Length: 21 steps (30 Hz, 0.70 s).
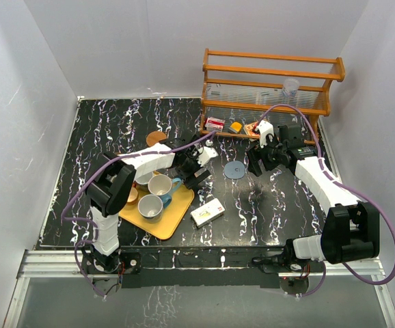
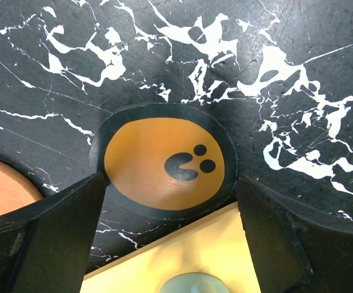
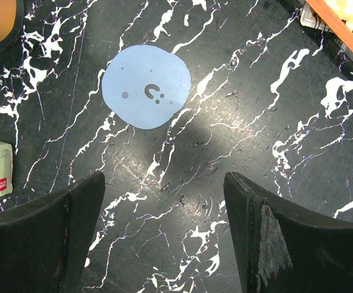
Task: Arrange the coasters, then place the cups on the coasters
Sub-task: Move the coaster to the center of the board.
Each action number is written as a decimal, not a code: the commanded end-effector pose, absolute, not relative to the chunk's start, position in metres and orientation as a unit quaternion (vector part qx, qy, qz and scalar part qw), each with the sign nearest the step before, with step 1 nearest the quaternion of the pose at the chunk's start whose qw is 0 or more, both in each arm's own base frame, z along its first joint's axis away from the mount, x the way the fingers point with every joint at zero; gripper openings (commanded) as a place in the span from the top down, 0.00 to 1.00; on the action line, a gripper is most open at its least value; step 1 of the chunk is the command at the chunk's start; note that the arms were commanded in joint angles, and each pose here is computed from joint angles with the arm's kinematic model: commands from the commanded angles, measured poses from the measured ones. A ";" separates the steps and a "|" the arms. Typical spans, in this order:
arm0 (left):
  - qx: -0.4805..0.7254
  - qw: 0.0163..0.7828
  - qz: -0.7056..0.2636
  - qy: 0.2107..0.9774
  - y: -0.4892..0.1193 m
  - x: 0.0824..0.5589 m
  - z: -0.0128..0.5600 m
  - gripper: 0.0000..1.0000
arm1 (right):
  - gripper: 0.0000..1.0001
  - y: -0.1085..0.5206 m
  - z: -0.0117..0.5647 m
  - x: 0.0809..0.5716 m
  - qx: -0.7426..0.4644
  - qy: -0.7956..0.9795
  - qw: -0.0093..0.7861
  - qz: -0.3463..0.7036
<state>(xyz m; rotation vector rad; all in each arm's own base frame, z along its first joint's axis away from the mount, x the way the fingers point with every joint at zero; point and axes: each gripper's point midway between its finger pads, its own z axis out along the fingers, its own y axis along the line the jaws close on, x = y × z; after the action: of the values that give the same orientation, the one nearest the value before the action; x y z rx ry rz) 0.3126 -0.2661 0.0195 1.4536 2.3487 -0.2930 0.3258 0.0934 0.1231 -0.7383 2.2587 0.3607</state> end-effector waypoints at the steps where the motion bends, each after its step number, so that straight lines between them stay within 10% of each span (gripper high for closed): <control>1: 0.521 0.150 -0.092 0.835 -0.259 0.294 0.001 0.13 | 0.23 0.094 0.133 0.332 -0.287 0.867 0.383 0.142; 21: 0.563 0.147 -0.128 0.803 -0.311 0.301 -0.022 0.25 | 0.23 0.065 0.144 0.343 -0.229 0.877 0.401 0.135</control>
<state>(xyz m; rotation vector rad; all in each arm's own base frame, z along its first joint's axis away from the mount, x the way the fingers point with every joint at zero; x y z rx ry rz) 0.3200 -0.3069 0.0180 1.5118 2.2452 -0.3284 0.3305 0.0730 0.1242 -0.6370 2.2787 0.3611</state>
